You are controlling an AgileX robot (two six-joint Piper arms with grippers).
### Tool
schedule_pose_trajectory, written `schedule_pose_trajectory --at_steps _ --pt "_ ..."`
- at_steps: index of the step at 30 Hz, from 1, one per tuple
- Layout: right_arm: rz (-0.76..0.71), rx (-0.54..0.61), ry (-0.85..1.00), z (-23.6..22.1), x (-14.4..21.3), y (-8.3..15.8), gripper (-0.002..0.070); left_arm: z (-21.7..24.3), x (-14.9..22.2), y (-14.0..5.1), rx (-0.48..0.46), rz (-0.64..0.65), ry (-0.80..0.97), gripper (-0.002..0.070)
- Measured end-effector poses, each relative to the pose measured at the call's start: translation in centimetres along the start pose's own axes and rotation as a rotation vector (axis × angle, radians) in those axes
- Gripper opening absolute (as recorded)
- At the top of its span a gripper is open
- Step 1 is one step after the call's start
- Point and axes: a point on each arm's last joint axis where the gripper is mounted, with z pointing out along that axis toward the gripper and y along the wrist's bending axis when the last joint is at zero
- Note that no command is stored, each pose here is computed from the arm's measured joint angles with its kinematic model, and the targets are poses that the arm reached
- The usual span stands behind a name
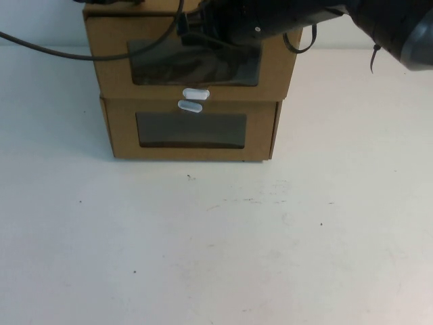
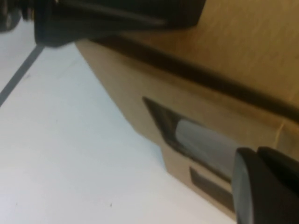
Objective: Close the shoe box
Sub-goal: Close the shoe box with your right arm
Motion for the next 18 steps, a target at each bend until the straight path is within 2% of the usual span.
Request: schedule_pose_trajectory --at_steps 18 --pt "0.028 0.015 -0.079 1.6 -0.2 -0.9 -0.0013 0.0 0.0 -0.1 0.007 -0.003 -0.003 -0.0003"
